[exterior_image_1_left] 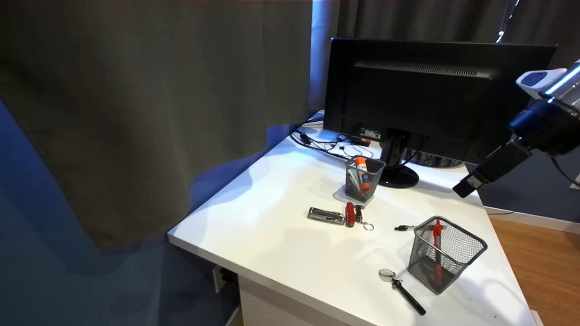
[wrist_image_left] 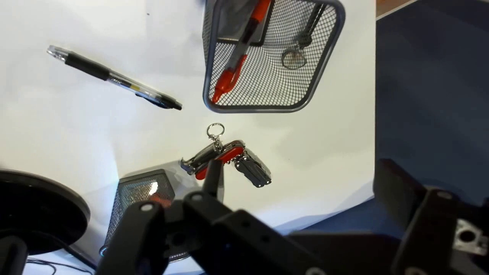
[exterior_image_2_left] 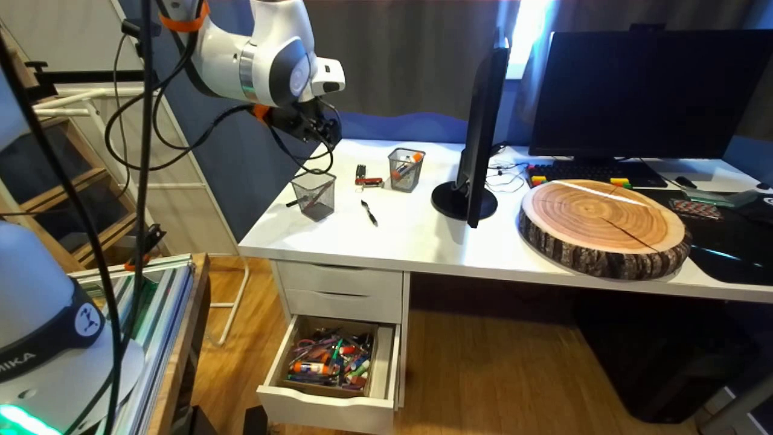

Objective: Place the basket on the left upright

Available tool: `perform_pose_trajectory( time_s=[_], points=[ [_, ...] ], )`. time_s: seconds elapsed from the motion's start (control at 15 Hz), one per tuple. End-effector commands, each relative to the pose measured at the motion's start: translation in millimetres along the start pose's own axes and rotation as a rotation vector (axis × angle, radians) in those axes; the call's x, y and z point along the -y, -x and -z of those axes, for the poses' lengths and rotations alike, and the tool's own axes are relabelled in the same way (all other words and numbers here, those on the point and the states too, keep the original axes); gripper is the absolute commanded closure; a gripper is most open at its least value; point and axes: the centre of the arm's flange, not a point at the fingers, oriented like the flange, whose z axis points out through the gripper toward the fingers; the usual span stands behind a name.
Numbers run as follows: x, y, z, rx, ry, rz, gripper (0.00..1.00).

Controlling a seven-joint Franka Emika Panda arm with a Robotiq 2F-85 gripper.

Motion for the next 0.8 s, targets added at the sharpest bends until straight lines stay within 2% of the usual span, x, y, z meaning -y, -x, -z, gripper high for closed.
perform_pose_trajectory(
  time_s=[0.0, 0.4, 0.47, 0.73],
  points=[
    [9, 2, 35, 0.056, 0.041, -0.043, 0.00],
    [15, 0, 51, 0.087, 0.065, -0.052, 0.00],
    [12, -4, 23, 0.077, 0.033, -0.038, 0.00],
    [13, -4, 28, 0.079, 0.040, -0.038, 0.00]
  ],
)
